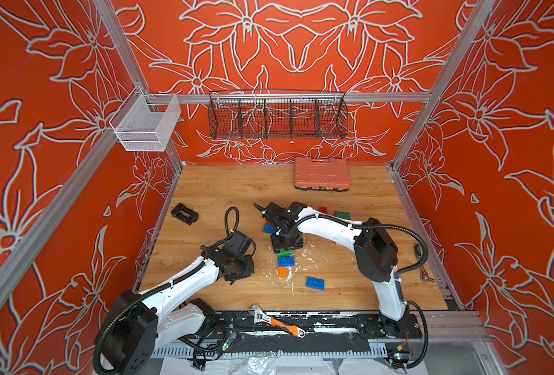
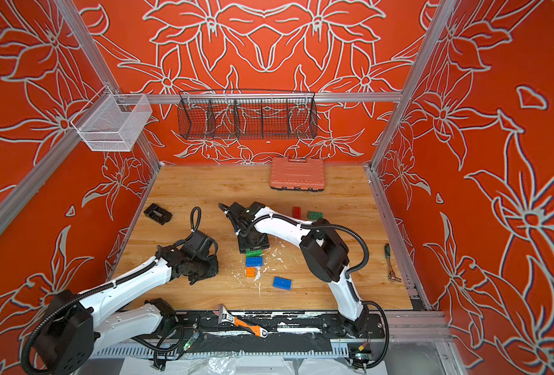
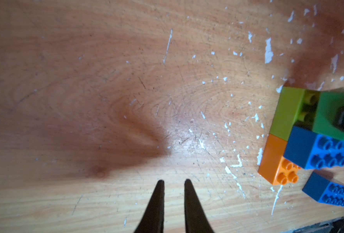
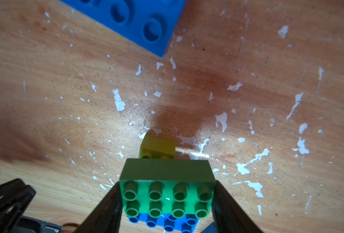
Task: Assemble a rectangle with lego
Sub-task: Assemble the lego brick with the lego brick.
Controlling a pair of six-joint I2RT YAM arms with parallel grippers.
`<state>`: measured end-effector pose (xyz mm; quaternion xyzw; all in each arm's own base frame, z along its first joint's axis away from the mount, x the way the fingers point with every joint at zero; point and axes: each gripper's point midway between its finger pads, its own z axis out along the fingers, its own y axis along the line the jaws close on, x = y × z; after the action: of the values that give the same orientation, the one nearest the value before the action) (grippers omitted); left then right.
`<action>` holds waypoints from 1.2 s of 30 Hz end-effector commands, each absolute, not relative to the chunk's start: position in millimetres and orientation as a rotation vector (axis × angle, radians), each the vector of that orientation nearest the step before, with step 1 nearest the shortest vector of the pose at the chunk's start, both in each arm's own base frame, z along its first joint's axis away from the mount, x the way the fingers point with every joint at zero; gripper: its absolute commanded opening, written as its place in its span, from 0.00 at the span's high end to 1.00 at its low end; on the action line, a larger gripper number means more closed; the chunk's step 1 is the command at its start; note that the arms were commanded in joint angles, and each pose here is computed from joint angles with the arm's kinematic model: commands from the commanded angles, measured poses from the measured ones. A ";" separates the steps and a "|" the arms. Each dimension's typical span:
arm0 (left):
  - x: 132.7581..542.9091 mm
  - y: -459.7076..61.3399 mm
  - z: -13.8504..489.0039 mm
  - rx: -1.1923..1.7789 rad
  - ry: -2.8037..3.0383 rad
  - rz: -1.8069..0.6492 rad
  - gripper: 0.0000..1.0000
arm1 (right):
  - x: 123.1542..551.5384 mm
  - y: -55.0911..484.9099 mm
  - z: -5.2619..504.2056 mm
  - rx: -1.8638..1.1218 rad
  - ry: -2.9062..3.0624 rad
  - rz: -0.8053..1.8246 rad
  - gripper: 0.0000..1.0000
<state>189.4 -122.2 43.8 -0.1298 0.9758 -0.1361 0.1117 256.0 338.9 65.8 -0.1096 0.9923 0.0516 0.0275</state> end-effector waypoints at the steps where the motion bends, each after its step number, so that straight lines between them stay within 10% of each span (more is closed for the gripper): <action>1: 186.8 -118.0 41.5 -0.381 2.867 -0.386 0.82 | 254.6 335.2 61.2 -0.293 3.075 0.106 0.50; 36: 182.7 -108.7 39.8 -0.396 2.857 -0.379 0.80 | 236.7 332.8 34.4 -0.418 3.100 -0.088 0.52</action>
<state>189.0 -115.5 44.6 -0.1341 0.9734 -0.1398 0.1222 247.5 344.3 54.9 -0.1306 0.9908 0.0148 0.0309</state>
